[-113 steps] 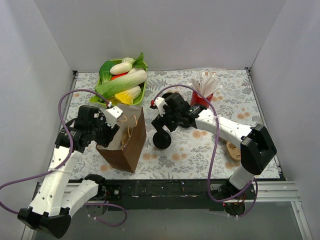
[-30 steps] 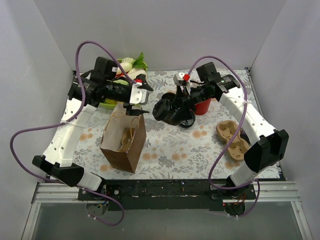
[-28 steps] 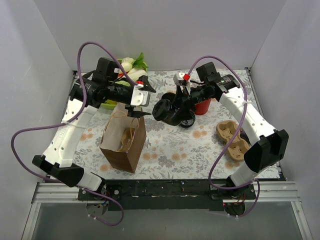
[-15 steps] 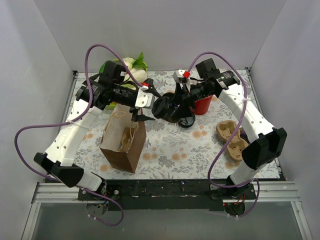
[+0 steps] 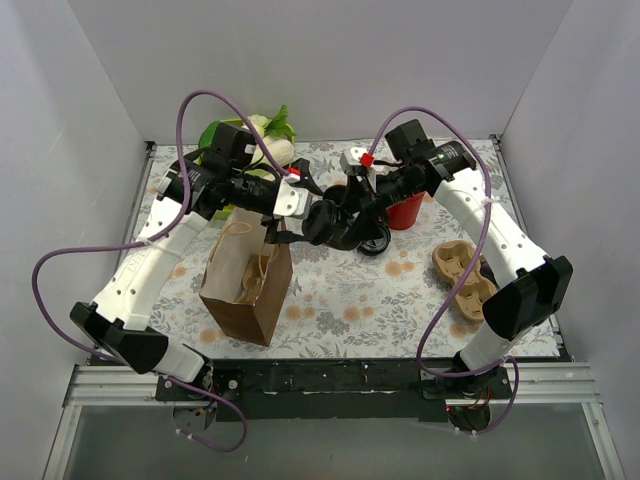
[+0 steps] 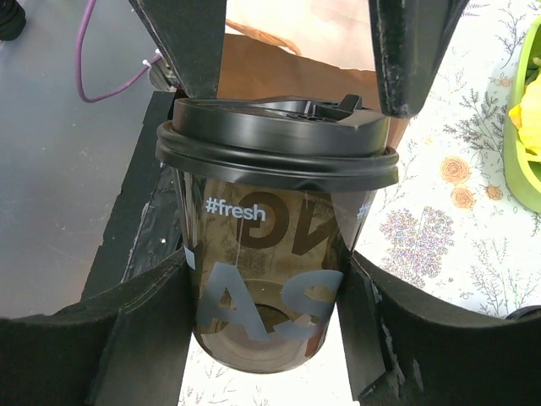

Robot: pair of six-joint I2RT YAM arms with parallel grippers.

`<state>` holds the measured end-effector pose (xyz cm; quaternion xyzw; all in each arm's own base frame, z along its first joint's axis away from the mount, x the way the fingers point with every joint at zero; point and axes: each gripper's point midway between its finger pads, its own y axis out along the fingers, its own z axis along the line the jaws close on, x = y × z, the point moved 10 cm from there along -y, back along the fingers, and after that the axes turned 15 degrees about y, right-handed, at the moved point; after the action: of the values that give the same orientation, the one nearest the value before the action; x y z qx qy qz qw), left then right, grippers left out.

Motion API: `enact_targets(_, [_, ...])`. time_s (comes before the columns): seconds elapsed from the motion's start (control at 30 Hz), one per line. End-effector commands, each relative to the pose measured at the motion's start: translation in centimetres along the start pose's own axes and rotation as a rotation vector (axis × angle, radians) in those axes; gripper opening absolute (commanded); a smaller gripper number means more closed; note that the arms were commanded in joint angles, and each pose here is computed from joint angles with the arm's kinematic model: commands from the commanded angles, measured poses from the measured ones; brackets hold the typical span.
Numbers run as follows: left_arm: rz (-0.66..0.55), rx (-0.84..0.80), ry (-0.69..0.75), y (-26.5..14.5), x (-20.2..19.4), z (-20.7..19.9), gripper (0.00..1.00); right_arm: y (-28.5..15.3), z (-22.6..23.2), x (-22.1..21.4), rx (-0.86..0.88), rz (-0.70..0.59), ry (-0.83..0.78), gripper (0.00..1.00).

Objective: Pack the takeout coffee

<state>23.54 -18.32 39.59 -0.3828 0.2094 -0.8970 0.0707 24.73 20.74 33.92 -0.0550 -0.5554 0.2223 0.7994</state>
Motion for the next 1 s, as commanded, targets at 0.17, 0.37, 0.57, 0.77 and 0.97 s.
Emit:
enact_targets(0.17, [0.003,-0.081,0.084,0.3,0.1,-0.9,0.93,0.0,0.2,1.3,0.019,-0.028,-0.027,0.66])
enact_targets(0.37, [0.022,-0.067,0.112,0.6,-0.5,-1.0,0.93,0.0,0.2,1.5,0.02,-0.03,-0.032,0.66])
enact_targets(0.57, [0.032,-0.071,0.128,0.8,-0.9,-1.0,0.9,0.0,0.3,1.3,0.019,-0.023,-0.027,0.66])
enact_targets(0.77, [0.016,-0.049,0.133,0.4,-0.1,-0.4,0.9,0.1,0.1,1.1,0.022,-0.018,-0.017,0.66])
enact_targets(0.97, [0.009,-0.074,0.123,0.2,0.2,-0.6,0.91,0.2,0.0,1.0,0.027,-0.017,-0.01,0.66])
